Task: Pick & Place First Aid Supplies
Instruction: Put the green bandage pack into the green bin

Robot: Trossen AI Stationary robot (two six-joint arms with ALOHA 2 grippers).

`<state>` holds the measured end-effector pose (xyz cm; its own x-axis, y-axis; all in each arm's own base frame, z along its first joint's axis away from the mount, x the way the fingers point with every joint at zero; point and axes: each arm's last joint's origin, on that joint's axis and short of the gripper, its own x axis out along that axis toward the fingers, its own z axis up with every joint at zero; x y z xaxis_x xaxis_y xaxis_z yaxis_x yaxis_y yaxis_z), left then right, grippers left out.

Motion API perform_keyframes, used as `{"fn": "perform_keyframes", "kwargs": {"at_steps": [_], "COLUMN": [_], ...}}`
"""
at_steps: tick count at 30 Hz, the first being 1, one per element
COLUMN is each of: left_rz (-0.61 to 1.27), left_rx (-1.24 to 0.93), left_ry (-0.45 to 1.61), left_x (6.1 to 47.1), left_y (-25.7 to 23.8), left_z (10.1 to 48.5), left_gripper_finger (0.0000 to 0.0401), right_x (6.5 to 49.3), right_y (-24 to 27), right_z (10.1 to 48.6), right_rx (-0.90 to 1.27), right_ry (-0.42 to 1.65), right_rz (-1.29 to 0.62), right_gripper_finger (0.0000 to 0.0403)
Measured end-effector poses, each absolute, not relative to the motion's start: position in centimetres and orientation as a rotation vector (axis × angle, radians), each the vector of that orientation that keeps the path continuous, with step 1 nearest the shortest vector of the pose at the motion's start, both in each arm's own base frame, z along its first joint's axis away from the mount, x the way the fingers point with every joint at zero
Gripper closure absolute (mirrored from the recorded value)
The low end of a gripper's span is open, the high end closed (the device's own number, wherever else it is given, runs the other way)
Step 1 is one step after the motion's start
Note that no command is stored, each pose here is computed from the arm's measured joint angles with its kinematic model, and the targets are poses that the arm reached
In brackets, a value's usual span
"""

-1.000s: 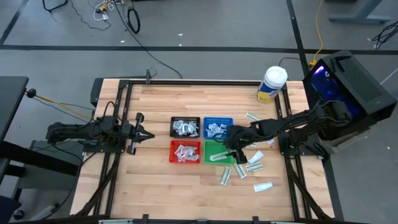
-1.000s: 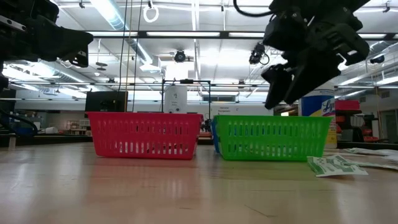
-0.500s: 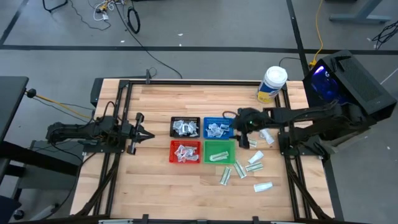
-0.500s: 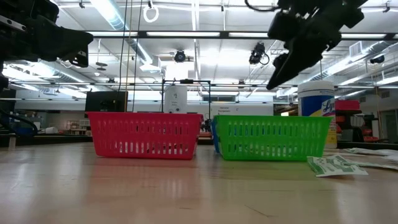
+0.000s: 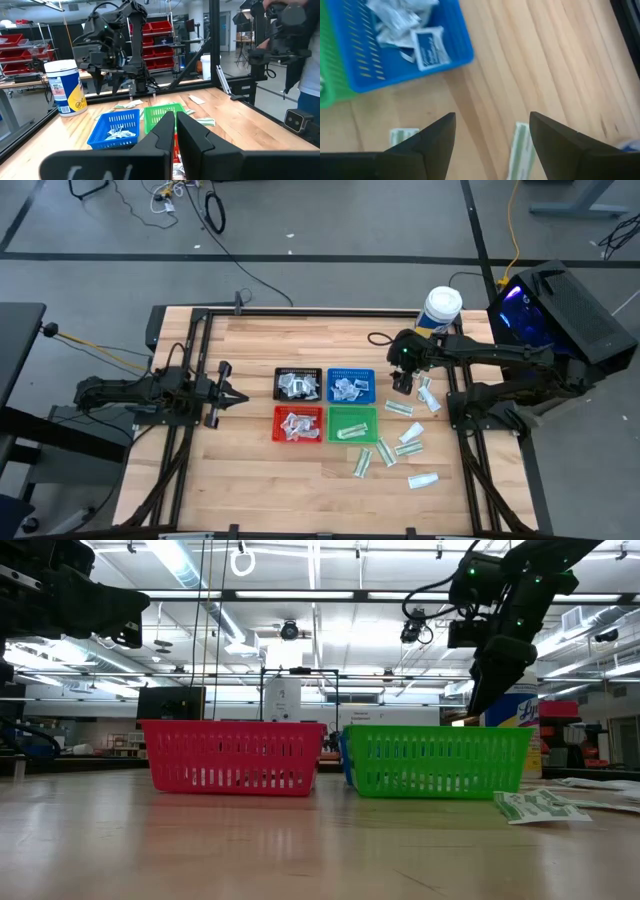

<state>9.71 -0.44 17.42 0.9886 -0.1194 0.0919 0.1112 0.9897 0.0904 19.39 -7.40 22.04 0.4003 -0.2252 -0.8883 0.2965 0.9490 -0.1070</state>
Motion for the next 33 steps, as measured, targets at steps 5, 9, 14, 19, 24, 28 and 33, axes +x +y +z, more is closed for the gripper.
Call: {"fn": "perform_keyframes", "kwargs": {"at_steps": [5,9,14,19,24,28,33], "left_rz": [-0.116,-0.116,-0.116,-0.116,-0.116,-0.116,-0.116], "left_rx": [0.085,0.085,0.085,0.085,0.085,0.085,0.085], "left_ry": [-0.098,-0.098,-0.098,-0.098,-0.098,-0.098,-0.098], "left_x": [9.7,9.7,9.7,9.7,9.7,9.7,9.7], "left_y": [-0.4,-0.4,-0.4,-0.4,-0.4,-0.4,-0.4], "left_z": [17.4,17.4,17.4,17.4,17.4,17.4,17.4], "left_gripper_finger": [0.0376,0.0376,0.0376,0.0376,0.0376,0.0376,0.0376], "right_x": [18.7,18.4,18.1,17.7,16.8,16.7,16.5], "right_y": [-8.4,-8.9,-9.4,-9.9,-10.4,-11.1,-12.5], "right_z": [21.9,21.6,21.2,20.9,19.4,19.0,18.2], "right_rx": [0.079,0.095,0.127,0.161,0.206,0.217,0.300], "right_ry": [1.151,1.185,1.227,1.233,1.257,1.238,1.236], "right_rz": [-0.355,-0.370,-0.384,-0.413,-0.448,-0.453,-0.462], "right_gripper_finger": [0.0146,0.0146,0.0146,0.0146,0.0146,0.0146,0.0146]}}
